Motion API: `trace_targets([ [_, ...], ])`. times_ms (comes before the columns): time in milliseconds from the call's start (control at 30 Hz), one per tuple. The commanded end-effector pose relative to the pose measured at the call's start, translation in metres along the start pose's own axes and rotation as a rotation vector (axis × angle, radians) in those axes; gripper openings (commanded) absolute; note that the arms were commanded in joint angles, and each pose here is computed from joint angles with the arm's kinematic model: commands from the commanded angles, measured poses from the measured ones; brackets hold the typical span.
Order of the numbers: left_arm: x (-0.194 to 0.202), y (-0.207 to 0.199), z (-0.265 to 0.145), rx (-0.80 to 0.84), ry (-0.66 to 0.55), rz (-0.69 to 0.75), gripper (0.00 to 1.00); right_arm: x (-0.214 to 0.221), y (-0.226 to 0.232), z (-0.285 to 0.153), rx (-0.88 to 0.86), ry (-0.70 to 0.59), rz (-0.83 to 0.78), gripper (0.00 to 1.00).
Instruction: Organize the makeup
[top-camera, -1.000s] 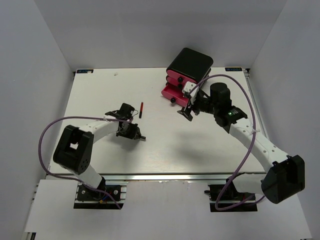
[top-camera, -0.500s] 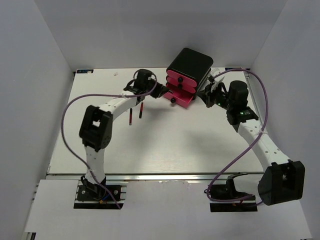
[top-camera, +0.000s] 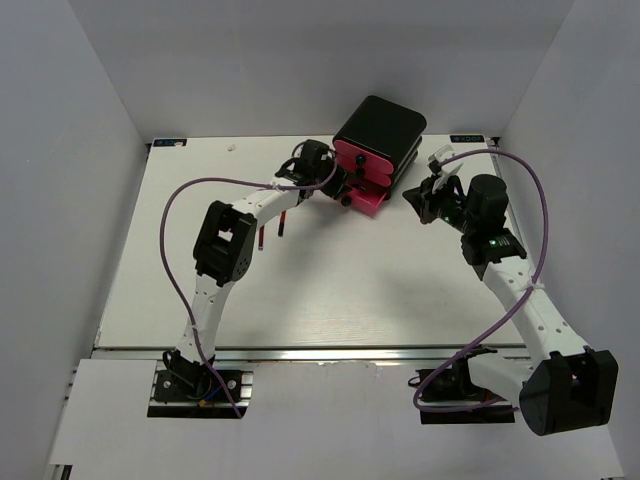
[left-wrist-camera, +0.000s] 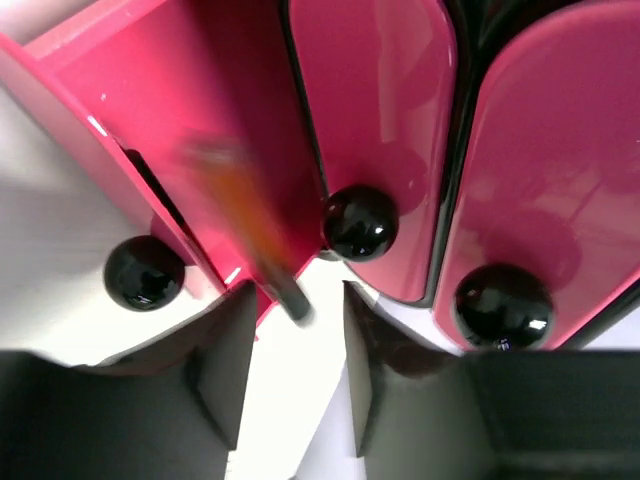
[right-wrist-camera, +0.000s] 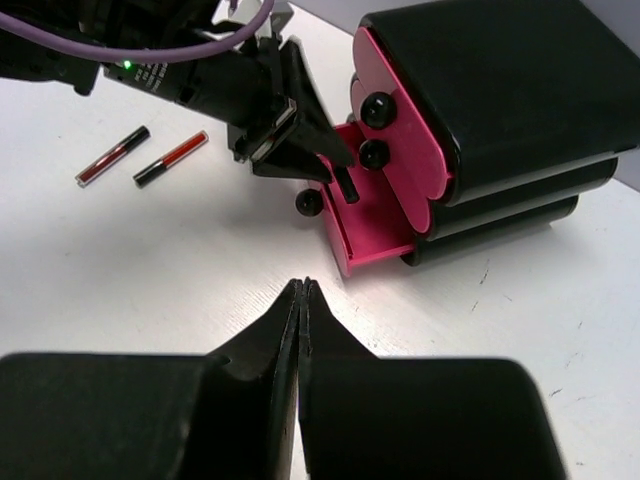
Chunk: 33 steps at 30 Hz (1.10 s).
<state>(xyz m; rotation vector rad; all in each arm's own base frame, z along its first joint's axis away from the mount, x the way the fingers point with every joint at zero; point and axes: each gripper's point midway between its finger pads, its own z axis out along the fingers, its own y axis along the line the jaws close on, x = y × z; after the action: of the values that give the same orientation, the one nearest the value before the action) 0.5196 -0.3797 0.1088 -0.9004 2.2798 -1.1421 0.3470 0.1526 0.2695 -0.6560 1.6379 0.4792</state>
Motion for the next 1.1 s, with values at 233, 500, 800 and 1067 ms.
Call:
trace_targets([
  [233, 0.000, -0.062, -0.031, 0.108, -0.007, 0.101, 0.62, -0.006, 0.000, -0.001, -0.009, -0.027, -0.004, 0.00],
  [500, -0.032, -0.002, -0.105, -0.100, -0.014, 0.602, 0.00, 0.001, 0.005, -0.004, -0.033, -0.011, -0.031, 0.00],
  [800, -0.084, 0.125, -0.151, -0.664, 0.074, 1.119, 0.64, 0.025, 0.015, 0.005, -0.104, 0.052, 0.012, 0.38],
  [1067, -0.102, 0.144, -0.122, -0.745, 0.069, 1.178, 0.66, 0.029, 0.014, 0.004, -0.104, 0.073, -0.004, 0.43],
])
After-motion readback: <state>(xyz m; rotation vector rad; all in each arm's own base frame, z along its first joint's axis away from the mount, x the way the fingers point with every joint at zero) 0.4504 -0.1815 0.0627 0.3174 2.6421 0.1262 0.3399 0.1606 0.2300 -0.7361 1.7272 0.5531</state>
